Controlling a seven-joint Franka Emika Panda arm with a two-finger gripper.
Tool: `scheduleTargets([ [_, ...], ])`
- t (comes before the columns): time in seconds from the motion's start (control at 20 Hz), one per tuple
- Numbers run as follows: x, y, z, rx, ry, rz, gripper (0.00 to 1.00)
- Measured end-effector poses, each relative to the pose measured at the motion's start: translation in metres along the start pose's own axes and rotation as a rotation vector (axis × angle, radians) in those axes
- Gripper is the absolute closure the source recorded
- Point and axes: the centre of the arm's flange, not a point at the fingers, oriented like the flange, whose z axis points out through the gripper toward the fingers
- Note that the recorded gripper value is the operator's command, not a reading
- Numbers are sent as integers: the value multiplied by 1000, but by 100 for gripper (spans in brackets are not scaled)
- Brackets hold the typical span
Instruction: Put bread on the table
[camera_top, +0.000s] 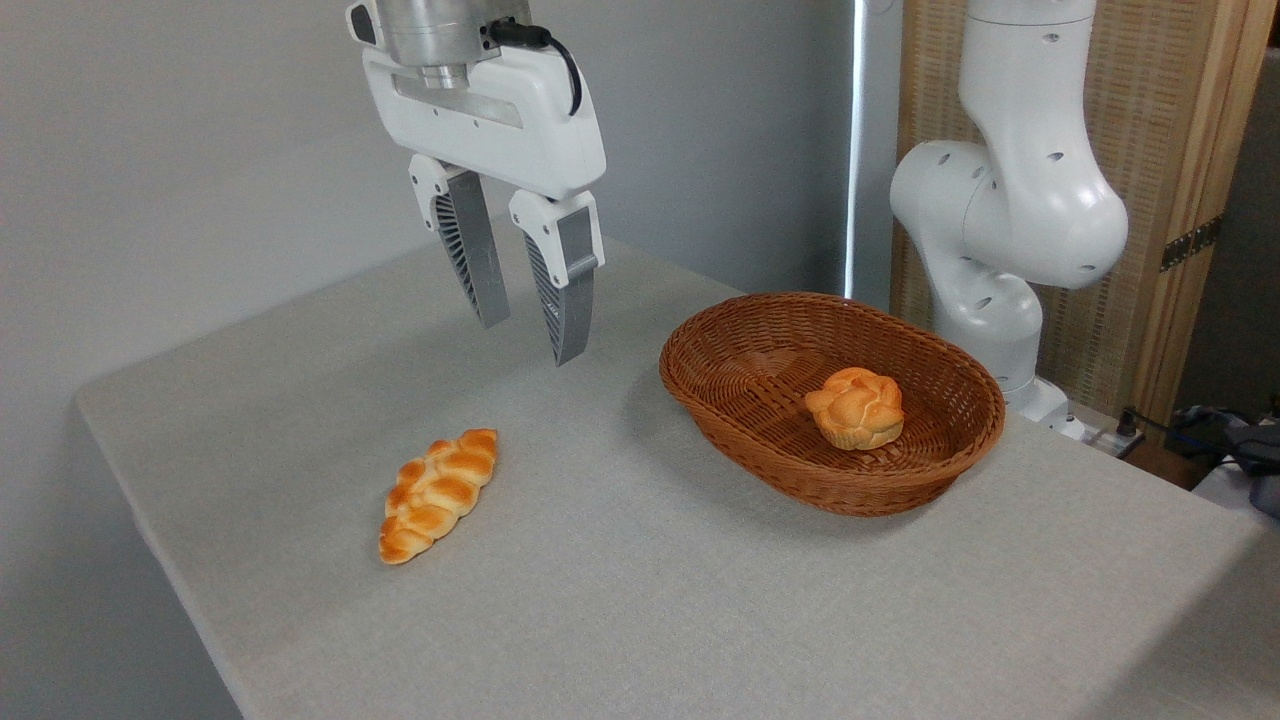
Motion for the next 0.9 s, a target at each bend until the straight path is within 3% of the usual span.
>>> scheduleTargets([
  [0.5,-22,19,0,-10,-11,27,0],
  [0.7,-58,44,11,-34,-36,103,0],
  [0.9,-117,86,40,-81,-77,234,0],
])
